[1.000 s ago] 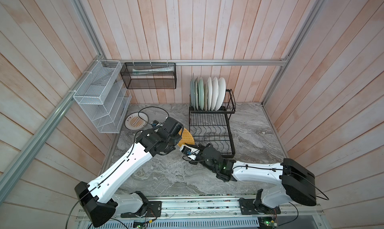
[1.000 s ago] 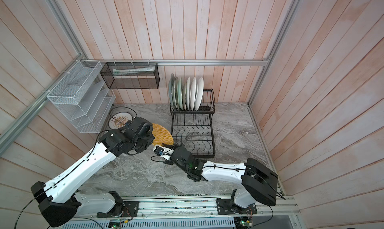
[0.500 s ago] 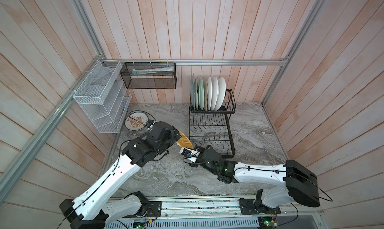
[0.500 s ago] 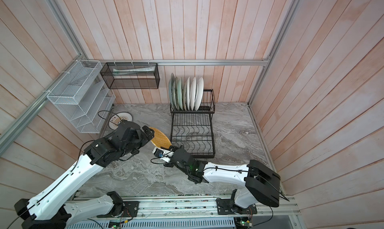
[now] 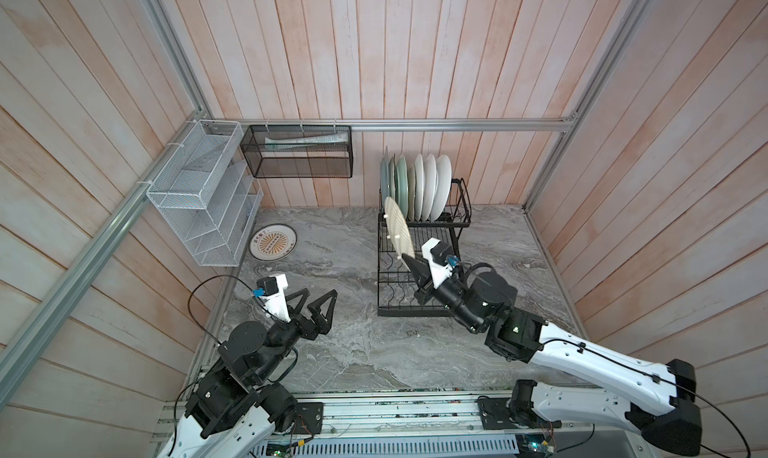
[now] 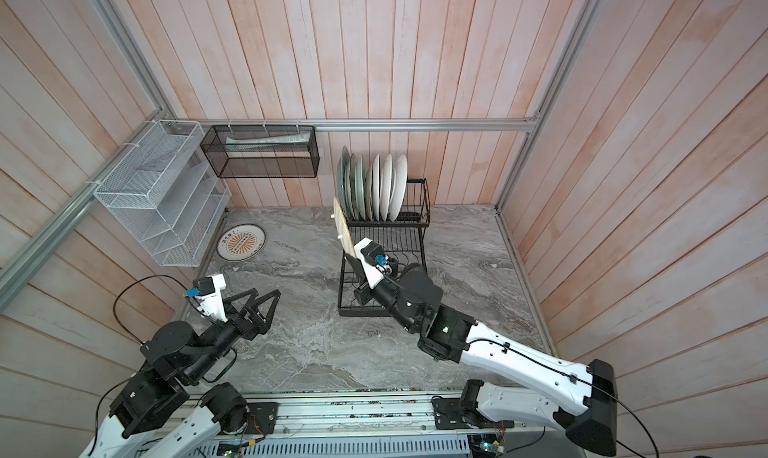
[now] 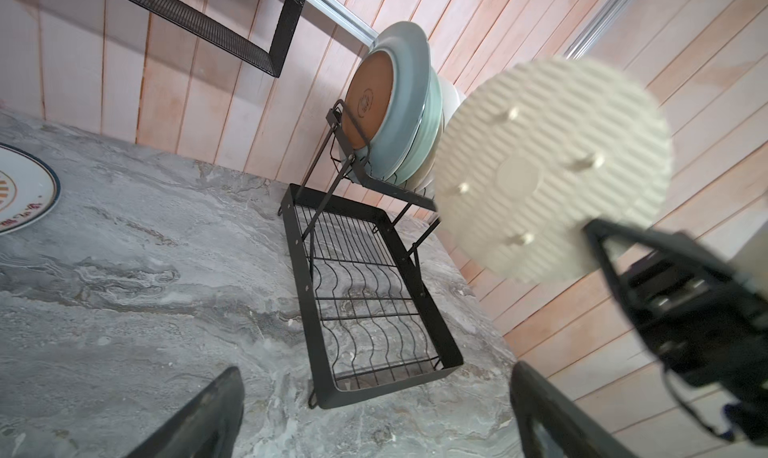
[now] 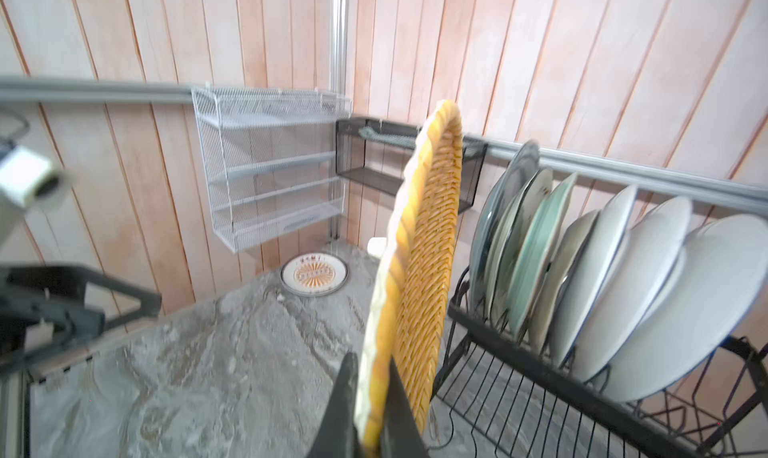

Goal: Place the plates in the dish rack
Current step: 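Lift the bamboo tray with the right gripper over the rack while the left withdraws, then lower the bamboo tray into the upper rack beside the green-rimmed plate with the right gripper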

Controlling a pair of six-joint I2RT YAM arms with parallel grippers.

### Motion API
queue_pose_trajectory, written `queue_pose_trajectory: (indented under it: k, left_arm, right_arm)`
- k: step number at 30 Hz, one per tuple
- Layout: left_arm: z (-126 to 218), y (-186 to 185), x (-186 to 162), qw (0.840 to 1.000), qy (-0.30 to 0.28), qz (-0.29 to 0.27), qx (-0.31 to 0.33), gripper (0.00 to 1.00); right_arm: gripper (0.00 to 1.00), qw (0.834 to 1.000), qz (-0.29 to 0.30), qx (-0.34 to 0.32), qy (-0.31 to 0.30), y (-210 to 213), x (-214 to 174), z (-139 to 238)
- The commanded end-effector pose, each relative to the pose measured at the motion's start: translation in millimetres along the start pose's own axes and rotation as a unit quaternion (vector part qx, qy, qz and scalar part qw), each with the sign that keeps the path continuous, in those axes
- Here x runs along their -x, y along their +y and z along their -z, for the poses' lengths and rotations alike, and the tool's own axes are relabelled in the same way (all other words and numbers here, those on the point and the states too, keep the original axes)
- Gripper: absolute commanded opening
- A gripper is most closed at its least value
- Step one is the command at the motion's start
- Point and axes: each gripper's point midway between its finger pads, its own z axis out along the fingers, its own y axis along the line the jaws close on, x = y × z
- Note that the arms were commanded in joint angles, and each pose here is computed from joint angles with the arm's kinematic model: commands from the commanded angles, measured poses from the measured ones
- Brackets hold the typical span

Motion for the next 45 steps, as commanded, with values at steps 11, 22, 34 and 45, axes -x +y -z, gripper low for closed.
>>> queue_pose_trajectory:
  k: [11,22,34,45]
  left_arm:
    - [-2,-2,-24,0.996,0.007,-0.084,-0.04,1.0]
    - [10,-7,-15,0.995,-0.02,-0.083,-0.059,1.0]
    - [11,-10,-15,0.994,-0.022,-0.083,-0.068,1.0]
    - [10,-10,-15,0.994,-0.021,-0.082,-0.067,1.0]
  right_arm:
    - [0.0,0.975,-0.085,-0.164,-0.123,-169,130,22]
    - [0.0,0.972,-0.169,-0.151,-0.058,-254,77,-12]
    - [0.0,0.969,-0.235,-0.067,0.027,-257,11,-61]
    - [0.0,0.966,-0.24,-0.08,0.058,-265,-22,-66]
